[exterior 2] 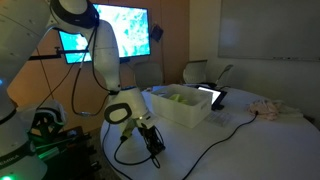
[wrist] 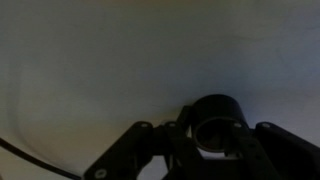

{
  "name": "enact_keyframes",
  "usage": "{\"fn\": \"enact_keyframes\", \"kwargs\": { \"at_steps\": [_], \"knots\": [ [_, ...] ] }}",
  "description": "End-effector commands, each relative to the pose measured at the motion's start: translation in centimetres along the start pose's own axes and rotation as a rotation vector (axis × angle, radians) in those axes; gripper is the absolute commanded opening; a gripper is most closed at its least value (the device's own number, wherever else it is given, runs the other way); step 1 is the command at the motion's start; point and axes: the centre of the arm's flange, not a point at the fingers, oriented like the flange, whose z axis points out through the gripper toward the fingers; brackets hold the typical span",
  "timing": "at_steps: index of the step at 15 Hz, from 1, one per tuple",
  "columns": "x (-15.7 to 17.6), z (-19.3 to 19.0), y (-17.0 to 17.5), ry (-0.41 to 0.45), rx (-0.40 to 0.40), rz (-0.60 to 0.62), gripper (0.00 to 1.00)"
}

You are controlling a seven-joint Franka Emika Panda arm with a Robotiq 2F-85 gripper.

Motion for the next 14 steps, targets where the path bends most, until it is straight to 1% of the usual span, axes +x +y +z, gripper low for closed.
{"fn": "enact_keyframes", "kwargs": {
  "at_steps": [1,5,8,10,14],
  "knots": [
    [-0.4,-1.7,-0.3,0.006,-0.008,-0.029,0.12],
    [-0.6,-3.7,-0.9,0.027,-0.025,-0.058,0.12],
    [-0.7,-6.1,-1.3,0.051,-0.029,-0.082,0.12],
    [-1.2,-8.0,-1.8,0.062,-0.018,-0.119,0.12],
    [-3.3,-12.1,-3.8,0.075,0.008,-0.222,0.12]
  ]
}}
